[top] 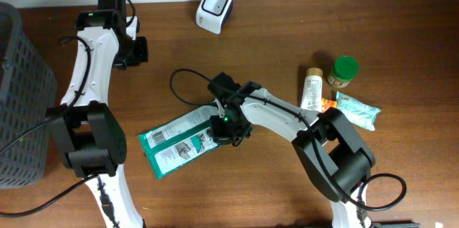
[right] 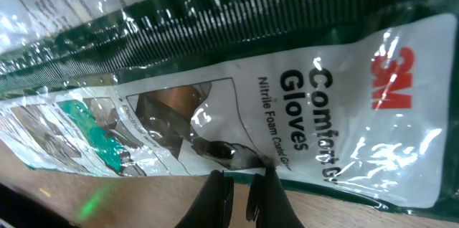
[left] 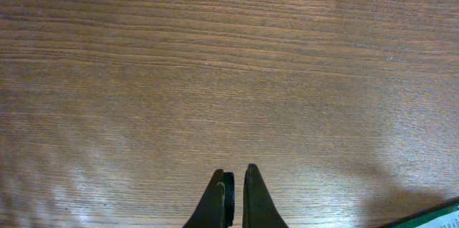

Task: Scan the item barcode
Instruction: 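Move the right gripper to the green gloves package and grasp its edge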

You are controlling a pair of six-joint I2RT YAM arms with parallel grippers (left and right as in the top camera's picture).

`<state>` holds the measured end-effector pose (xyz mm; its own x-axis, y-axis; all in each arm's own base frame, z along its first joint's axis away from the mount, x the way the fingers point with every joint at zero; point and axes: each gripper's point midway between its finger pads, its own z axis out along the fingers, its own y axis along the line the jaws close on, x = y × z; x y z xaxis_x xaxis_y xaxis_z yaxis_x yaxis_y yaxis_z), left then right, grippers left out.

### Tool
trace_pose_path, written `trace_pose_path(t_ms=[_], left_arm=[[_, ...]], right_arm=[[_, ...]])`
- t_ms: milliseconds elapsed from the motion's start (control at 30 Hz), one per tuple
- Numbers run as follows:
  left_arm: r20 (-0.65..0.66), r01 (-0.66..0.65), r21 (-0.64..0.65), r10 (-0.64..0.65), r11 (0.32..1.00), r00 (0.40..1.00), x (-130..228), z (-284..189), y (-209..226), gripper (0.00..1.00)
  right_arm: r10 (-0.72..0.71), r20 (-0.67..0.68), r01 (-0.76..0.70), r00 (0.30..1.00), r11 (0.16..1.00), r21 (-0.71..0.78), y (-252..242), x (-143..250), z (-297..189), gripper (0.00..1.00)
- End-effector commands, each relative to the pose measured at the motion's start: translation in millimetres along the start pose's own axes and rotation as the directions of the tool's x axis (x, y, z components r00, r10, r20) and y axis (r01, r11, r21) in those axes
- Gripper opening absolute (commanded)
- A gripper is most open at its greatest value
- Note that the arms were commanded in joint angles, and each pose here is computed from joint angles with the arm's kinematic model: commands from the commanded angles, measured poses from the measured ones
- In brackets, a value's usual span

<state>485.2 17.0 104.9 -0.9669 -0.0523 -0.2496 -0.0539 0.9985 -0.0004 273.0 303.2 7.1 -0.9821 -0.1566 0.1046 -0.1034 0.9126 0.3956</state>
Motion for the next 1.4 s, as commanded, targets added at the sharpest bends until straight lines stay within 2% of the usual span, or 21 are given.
trace_pose_path(t_ms=[0,133,233,367,433,467,567,667,800,1033,1100,1167,1367], left_arm=[[0.004,0.013,-0.01,-0.013,1.0,1.0,-0.4,-5.8,3.0,0.0],[-0.05,0.013,0.049,-0.01,0.999,0.999,14.1,1.7,-7.9,0.0],[-0.123,0.026,0.127,-0.01,0.992,0.992,35.4,14.7,-21.5,0.0],[-0.21,0.04,0.142,-0.009,0.989,0.978,64.2,33.2,-24.5,0.0],[-0.224,0.015,0.222,0.036,0.975,0.974,73.1,38.7,-36.7,0.0],[-0.206,-0.028,0.32,0.099,0.947,0.973,75.7,39.7,-51.4,0.0],[-0.155,-0.093,0.483,0.19,0.871,0.969,82.8,40.9,-76.0,0.0],[-0.131,-0.118,0.555,0.227,0.824,0.965,90.9,43.7,-85.1,0.0],[-0.111,-0.072,0.636,0.183,0.768,0.977,94.8,47.2,-87.2,0.0],[-0.152,0.001,0.625,0.121,0.78,0.981,107.1,61.5,-61.9,0.0],[-0.181,0.015,0.616,0.123,0.787,0.976,116.8,70.0,-60.6,0.0],[-0.21,0.006,0.559,0.135,0.829,0.968,125.5,80.3,-50.4,0.0],[-0.236,-0.006,0.504,0.145,0.863,0.961,132.6,87.0,-41.0,0.0]], right_arm=[[0.021,0.078,-0.023,0.997,0.999,0.024,-3.3,-13.7,-2.0,0.04],[-0.002,0.248,-0.009,0.969,0.999,0.045,-1.4,-51.4,-7.4,0.04],[-0.027,0.383,0.038,0.923,0.999,-0.022,14.1,-90.8,-6.1,0.04],[0.013,0.363,0.031,0.932,0.993,-0.114,9.9,-104.6,8.6,0.04],[-0.023,0.357,0.083,0.934,0.985,-0.154,9.7,-109.1,-0.5,0.04],[-0.036,0.355,0.107,0.934,0.977,-0.182,11.3,-111.4,-7.3,0.05],[-0.035,0.311,0.126,0.95,0.952,-0.28,15.7,-108.1,-17.4,0.06],[-0.078,0.297,0.171,0.952,0.938,-0.3,20.0,-102.3,-19.9,0.1],[-0.109,0.337,0.216,0.935,0.93,-0.298,28.3,-102.3,-40.0,0.16],[-0.059,0.24,0.127,0.969,0.951,-0.28,18.9,-80.5,-38.5,0.17],[-0.02,0.199,0.077,0.98,0.957,-0.281,15.7,-73.6,-35.8,0.29],[-0.003,0.167,0.049,0.986,0.961,-0.271,11.2,-66.8,-32.5,0.38],[-0.008,0.125,0.04,0.992,0.966,-0.256,11.5,-56.1,-19.5,0.39]])
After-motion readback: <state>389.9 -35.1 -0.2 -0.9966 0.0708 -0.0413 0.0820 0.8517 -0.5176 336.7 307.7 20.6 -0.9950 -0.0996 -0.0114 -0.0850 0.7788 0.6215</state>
